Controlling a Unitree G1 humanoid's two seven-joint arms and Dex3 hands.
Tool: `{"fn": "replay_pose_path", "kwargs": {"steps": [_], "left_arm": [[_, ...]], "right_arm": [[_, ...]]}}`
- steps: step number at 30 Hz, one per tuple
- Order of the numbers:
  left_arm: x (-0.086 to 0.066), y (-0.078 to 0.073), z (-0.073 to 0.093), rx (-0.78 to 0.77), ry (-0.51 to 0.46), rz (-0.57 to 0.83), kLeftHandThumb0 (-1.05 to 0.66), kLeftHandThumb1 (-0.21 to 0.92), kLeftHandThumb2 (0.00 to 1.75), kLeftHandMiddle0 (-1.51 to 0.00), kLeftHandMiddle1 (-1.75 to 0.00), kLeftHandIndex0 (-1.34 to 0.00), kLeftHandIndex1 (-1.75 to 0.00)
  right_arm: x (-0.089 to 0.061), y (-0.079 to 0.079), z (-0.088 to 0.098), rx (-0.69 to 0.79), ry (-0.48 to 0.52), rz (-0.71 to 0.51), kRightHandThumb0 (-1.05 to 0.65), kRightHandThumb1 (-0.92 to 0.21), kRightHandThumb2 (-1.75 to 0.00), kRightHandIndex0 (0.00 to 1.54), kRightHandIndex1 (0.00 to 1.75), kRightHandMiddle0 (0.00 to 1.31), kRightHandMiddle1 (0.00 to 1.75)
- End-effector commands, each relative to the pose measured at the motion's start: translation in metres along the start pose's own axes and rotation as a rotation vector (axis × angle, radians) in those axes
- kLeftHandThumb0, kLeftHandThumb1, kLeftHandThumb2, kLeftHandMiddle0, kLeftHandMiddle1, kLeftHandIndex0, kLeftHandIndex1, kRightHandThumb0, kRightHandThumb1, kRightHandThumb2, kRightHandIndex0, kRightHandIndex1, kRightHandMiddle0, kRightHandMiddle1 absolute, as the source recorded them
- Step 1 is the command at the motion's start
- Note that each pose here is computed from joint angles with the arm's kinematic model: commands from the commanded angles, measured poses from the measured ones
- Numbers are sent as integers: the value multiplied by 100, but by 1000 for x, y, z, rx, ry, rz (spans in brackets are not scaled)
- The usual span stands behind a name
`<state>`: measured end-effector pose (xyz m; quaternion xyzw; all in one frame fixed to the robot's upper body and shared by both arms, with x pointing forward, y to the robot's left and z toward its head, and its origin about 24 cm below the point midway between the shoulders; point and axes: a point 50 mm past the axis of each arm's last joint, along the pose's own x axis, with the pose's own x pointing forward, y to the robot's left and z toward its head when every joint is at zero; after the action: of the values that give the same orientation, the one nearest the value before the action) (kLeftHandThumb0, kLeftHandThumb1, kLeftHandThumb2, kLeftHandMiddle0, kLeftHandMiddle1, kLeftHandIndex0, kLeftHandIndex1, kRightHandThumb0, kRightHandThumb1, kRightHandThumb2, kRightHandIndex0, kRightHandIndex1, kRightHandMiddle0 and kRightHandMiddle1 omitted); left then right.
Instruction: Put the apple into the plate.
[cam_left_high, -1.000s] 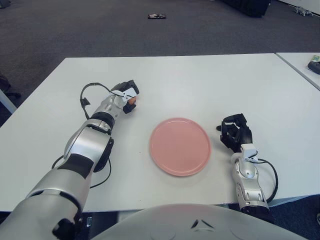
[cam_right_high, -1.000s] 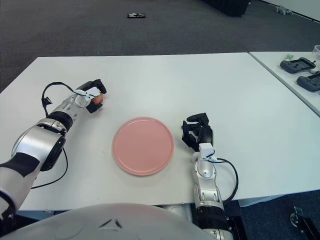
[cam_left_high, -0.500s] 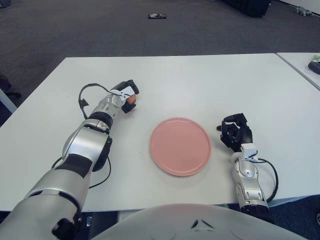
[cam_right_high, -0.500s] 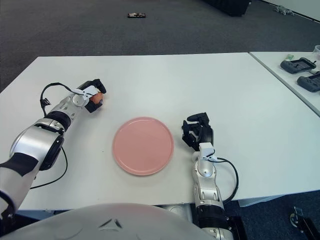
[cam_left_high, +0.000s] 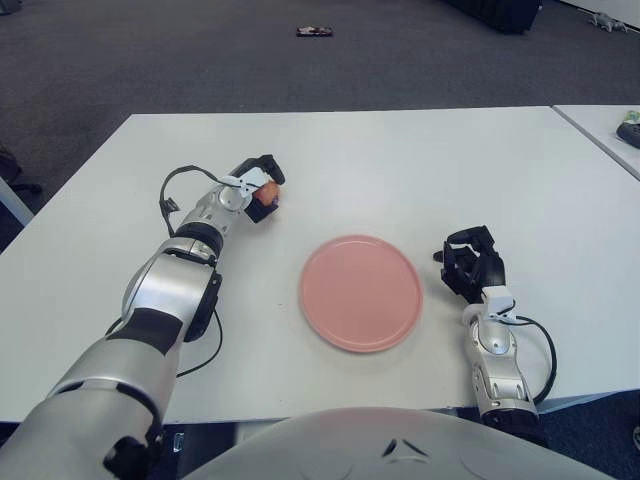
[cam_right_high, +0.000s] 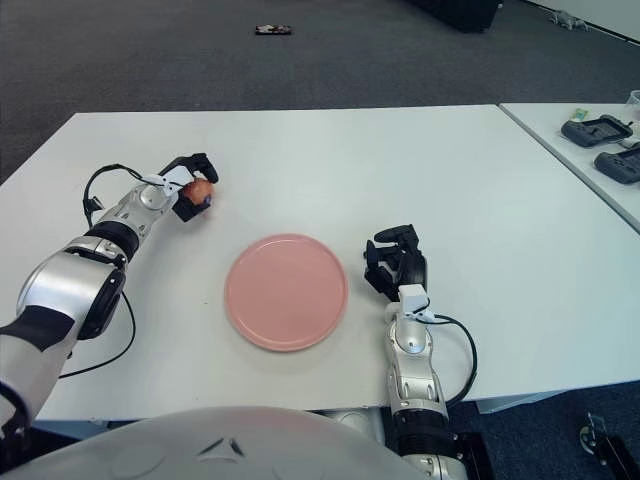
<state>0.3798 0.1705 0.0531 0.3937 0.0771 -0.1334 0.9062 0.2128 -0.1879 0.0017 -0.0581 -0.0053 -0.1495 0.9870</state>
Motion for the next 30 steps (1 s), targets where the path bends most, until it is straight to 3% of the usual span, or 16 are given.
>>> {"fn": "replay_pose_path", "kwargs": {"steps": [1,15,19,23,30], "left_arm": [[4,21,22,-13,-106,57,0,7,156,-84,-162,-57,-175],[-2,30,43,-99,-328,119,0,7,157,-83,-164,-56,-175],[-6,30,54,-106,-431,127,0,7,157,-83,-164,-56,-175],[-10,26,61,-108,-505,113,0,7,158,-83,-165,-57,-175],[-24,0,74,-109,-656,49,0,6,159,-84,-166,-58,-175]], "right_arm": [[2,-1,-1,-6,14,-10,-37,-77,-73,59,119,28,175],[1,-1,1,-9,12,-5,-36,-79,-71,57,118,27,175],[1,0,2,-7,8,3,-36,-80,-69,56,118,26,175],[1,0,2,0,3,9,-36,-80,-69,56,117,26,175],[1,1,2,1,5,8,-36,-80,-69,55,116,26,175]]}}
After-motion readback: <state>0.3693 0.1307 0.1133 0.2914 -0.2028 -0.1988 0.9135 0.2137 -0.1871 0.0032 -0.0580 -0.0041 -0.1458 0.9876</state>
